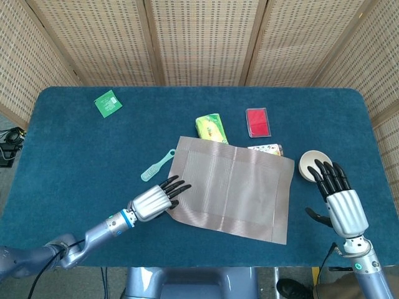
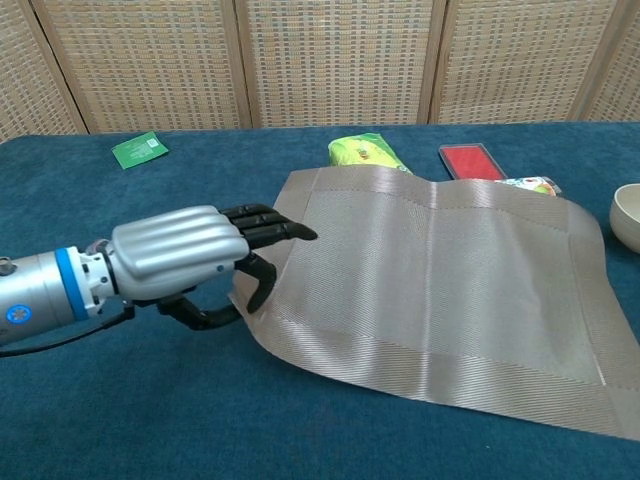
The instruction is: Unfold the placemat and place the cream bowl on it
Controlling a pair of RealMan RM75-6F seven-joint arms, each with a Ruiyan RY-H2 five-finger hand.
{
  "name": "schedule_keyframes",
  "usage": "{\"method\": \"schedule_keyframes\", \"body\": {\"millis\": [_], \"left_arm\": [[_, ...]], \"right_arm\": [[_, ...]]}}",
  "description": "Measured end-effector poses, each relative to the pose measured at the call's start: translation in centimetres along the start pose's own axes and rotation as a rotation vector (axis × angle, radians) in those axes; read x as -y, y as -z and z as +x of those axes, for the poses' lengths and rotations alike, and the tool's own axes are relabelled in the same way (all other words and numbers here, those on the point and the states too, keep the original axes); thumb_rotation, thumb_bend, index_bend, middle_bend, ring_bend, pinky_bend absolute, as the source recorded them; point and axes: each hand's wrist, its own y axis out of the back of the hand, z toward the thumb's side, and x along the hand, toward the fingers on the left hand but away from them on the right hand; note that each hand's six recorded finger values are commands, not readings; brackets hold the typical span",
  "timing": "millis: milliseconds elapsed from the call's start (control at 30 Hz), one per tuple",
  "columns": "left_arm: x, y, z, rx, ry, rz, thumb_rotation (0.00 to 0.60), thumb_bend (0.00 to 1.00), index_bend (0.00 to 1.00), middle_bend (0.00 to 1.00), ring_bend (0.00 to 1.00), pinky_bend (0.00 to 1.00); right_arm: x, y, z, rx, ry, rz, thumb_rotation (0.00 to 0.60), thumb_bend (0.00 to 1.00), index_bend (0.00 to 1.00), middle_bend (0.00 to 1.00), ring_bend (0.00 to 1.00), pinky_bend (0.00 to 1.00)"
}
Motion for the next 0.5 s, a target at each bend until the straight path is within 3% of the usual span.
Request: {"method": "schedule_keyframes", "body": {"millis": [267, 500], "left_arm": [[-0.5, 3.9, -5.3, -0.109, 0.005, 0.038, 0.600, 0.53, 0.77, 0.00, 0.00, 0.00], [-0.2, 5.1, -9.3, -0.154, 0.019, 0.059, 0.600, 0.53, 0.78, 0.00, 0.00, 0.00]], "right_arm": [[-0.4, -0.6, 0.3, -0.020, 0.011, -0.002, 0.600, 0.00, 0.03, 0.00, 0.00, 0.00], [-0.7, -0.8, 0.6, -0.027, 0.018, -0.004, 0.600, 0.00, 0.03, 0.00, 0.00, 0.00]]}}
